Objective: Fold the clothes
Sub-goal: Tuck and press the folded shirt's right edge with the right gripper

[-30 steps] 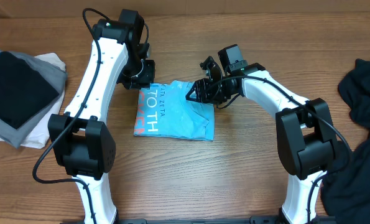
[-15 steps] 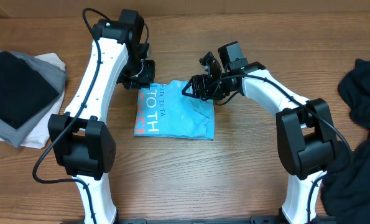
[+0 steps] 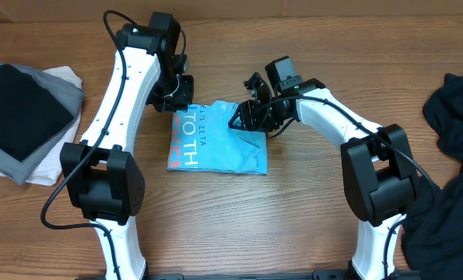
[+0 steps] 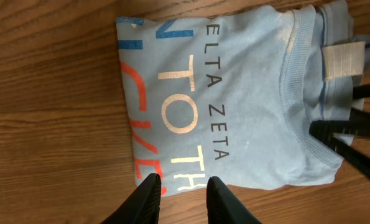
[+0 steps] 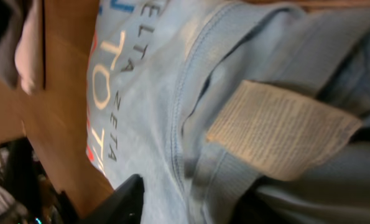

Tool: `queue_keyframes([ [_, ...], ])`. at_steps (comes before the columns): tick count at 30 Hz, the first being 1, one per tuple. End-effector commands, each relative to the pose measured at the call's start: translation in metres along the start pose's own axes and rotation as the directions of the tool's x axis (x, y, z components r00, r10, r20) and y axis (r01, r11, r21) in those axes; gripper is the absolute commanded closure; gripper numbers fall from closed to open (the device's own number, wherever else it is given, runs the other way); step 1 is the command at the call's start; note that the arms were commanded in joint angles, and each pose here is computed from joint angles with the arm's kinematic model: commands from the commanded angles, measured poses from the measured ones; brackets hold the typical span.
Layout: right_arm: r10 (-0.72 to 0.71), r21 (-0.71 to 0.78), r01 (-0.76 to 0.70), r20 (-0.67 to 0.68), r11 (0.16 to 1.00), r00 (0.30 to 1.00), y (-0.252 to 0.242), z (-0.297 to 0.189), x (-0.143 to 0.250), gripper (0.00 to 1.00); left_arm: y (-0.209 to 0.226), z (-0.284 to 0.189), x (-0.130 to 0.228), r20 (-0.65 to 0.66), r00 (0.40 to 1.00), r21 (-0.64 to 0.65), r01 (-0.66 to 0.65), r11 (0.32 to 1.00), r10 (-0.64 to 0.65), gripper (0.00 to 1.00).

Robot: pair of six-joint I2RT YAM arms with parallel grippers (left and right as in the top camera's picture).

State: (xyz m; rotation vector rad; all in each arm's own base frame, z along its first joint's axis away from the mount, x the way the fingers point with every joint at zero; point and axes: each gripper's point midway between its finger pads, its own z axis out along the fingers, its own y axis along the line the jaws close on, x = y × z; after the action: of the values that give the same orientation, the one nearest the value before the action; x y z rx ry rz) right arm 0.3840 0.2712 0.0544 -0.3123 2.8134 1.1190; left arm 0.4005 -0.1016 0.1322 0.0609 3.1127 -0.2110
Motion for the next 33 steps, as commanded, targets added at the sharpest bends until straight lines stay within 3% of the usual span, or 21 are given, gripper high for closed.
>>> queue_keyframes([
  [1, -0.028, -0.013, 0.028, 0.02, 1.0, 0.999, 0.009, -0.003, -0.008, 0.78, 0.0, 0.0, -0.003, 0.003, 1.0, -0.006, 0.011, 1.0, -0.011, 0.72],
  [2, -0.025, -0.012, 0.025, 0.016, 1.0, 1.0, 0.009, -0.003, -0.007, 0.9, 0.0, 0.0, -0.003, 0.003, 1.0, -0.006, 0.011, 1.0, -0.011, 0.71],
  [3, -0.018, -0.008, 0.018, 0.015, 1.0, 1.0, 0.007, -0.004, -0.007, 0.92, 0.0, 0.0, -0.003, 0.003, 1.0, -0.006, 0.011, 1.0, -0.011, 0.71],
  [7, 0.054, 0.058, -0.055, 0.019, 0.997, 0.998, -0.013, -0.011, -0.006, 0.9, 0.0, 0.0, -0.003, 0.002, 1.0, -0.006, 0.011, 1.0, -0.011, 0.71],
  [11, 0.093, 0.105, -0.093, 0.005, 0.99, 0.996, -0.025, -0.015, -0.001, 0.96, 0.0, 0.0, -0.003, 0.003, 1.0, -0.006, 0.011, 1.0, -0.011, 0.71],
  [14, 0.184, 0.228, -0.183, 0.019, 0.956, 0.983, -0.047, -0.018, 0.006, 0.96, 0.0, 0.0, -0.003, 0.003, 1.0, -0.006, 0.011, 1.0, -0.011, 0.71],
  [18, 0.204, 0.277, -0.199, 0.011, 0.94, 0.979, -0.055, -0.021, 0.013, 0.82, 0.0, 0.0, -0.003, 0.003, 1.0, -0.006, 0.011, 1.0, -0.011, 0.71],
  [22, 0.206, 0.278, -0.2, 0.008, 0.939, 0.979, -0.055, -0.021, 0.014, 0.8, 0.0, 0.0, -0.003, 0.003, 1.0, -0.006, 0.012, 1.0, -0.012, 0.71],
  [33, 0.132, 0.161, -0.149, 0.11, 0.976, 0.985, -0.034, -0.039, -0.032, 0.59, 0.0, 0.0, -0.003, 0.003, 1.0, -0.006, 0.011, 1.0, -0.011, 0.71],
])
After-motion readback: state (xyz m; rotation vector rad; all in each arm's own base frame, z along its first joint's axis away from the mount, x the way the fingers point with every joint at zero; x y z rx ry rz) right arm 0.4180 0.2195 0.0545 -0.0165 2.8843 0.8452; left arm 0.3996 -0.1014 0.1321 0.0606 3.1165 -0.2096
